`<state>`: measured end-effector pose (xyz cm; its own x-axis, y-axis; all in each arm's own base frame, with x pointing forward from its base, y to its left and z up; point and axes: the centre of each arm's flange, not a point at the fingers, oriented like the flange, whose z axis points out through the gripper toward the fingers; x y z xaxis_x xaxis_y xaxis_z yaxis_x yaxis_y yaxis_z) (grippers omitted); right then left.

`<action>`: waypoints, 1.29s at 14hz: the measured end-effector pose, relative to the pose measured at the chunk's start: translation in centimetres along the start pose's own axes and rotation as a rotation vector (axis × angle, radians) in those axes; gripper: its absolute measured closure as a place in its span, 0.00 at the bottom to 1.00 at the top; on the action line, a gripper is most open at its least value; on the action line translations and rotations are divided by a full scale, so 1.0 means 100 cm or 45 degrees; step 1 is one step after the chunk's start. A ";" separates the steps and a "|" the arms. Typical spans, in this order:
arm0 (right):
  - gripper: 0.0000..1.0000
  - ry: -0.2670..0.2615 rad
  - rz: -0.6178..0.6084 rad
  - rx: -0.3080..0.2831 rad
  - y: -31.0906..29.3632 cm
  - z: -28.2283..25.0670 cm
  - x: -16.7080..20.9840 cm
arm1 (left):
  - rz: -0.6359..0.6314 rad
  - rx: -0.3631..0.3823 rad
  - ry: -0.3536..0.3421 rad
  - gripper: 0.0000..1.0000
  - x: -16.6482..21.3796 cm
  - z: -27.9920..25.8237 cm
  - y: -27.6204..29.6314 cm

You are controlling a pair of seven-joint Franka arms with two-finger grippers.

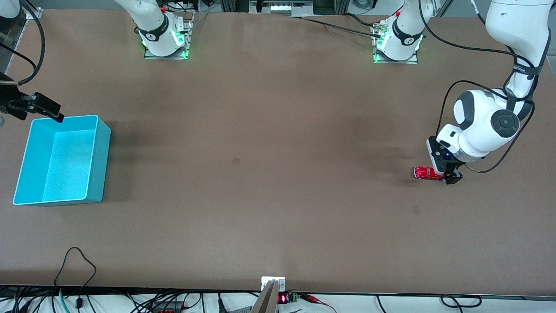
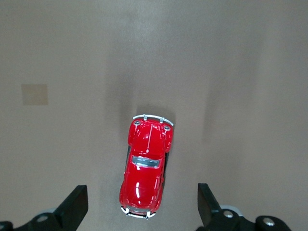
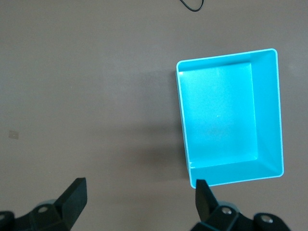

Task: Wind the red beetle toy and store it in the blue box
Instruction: 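Close the left gripper on the red car's body, then pull the car backward along the table with the left gripper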

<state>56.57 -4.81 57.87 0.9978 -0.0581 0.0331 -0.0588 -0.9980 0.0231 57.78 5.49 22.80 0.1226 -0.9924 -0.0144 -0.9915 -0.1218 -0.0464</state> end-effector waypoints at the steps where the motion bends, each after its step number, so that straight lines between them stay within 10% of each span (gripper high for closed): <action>1: 0.00 0.000 0.000 0.000 0.000 0.000 0.000 | 0.015 0.001 0.000 0.00 -0.003 0.003 -0.004; 8: 0.00 -0.001 0.000 0.000 0.000 0.001 0.000 | 0.043 0.003 0.005 0.06 -0.011 0.029 -0.014; 14: 0.00 -0.007 0.003 -0.001 0.001 0.004 0.002 | 0.062 -0.011 0.006 0.55 -0.011 0.037 -0.012; 18: 0.00 -0.006 0.004 -0.002 0.002 0.006 0.003 | 0.065 -0.010 0.007 0.56 -0.010 0.037 -0.012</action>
<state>56.86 -5.01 57.33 0.9977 -0.0615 0.0283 -0.0622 -0.9978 0.0243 59.01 6.75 19.21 0.0717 -0.9974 -0.0113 -0.9968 -0.0712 -0.0375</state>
